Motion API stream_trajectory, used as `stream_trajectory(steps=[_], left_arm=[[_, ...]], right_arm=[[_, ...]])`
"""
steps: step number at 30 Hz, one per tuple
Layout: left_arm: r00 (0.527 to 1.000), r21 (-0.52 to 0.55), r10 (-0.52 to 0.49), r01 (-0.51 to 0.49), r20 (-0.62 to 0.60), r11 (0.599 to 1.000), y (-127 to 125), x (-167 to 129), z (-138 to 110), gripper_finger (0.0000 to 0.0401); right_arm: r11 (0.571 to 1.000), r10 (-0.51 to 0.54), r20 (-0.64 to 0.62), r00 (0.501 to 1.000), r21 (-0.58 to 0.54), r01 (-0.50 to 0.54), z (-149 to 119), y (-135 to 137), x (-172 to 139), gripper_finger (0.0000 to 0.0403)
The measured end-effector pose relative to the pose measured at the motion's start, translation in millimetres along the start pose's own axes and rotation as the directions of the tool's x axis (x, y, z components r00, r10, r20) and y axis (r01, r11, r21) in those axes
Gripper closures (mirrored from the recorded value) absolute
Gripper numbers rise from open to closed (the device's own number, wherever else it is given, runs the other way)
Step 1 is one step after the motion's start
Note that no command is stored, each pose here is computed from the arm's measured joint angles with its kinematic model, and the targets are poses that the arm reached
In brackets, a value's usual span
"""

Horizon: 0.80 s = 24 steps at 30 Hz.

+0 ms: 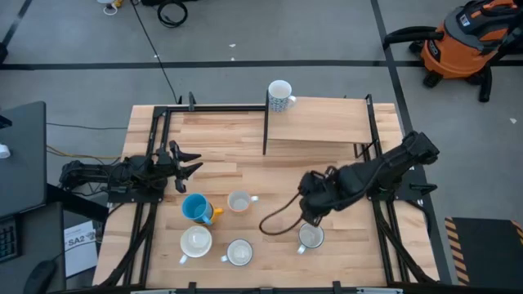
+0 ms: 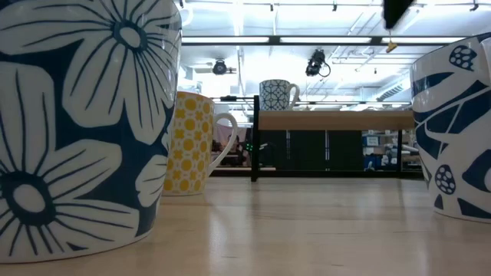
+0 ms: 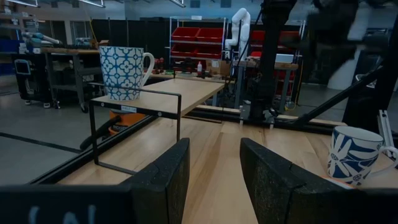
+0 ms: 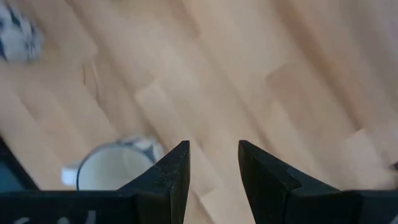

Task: Place coffee mugs
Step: Put the light blue pattern mug on the shelf

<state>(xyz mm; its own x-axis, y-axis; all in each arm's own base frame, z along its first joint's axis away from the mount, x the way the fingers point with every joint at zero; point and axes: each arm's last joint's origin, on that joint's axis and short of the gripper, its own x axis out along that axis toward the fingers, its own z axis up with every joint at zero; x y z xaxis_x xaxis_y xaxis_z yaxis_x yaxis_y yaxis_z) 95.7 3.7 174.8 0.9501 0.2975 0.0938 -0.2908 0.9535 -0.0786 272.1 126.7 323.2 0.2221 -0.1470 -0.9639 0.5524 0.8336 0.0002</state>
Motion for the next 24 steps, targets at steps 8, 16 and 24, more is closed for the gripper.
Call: stream_trajectory(steps=[8,16,24], left_arm=[[1.000,0.000,0.000,0.000,-0.001,1.000,0,0,0,0.0252],[1.000,0.000,0.000,0.000,0.000,1.000,0,0,0,0.0252],[1.000,0.001,0.000,0.000,-0.001,1.000,0,0,0,0.0252]], right_arm=[[0.998,0.050,-0.098,0.994,-0.044,-0.054,-22,11,33,0.0261],[0.994,0.077,-0.092,0.993,-0.073,-0.083,-35,19,45,0.0261],[0.988,0.124,-0.071,0.990,-0.078,-0.130,-40,25,55,0.0261]])
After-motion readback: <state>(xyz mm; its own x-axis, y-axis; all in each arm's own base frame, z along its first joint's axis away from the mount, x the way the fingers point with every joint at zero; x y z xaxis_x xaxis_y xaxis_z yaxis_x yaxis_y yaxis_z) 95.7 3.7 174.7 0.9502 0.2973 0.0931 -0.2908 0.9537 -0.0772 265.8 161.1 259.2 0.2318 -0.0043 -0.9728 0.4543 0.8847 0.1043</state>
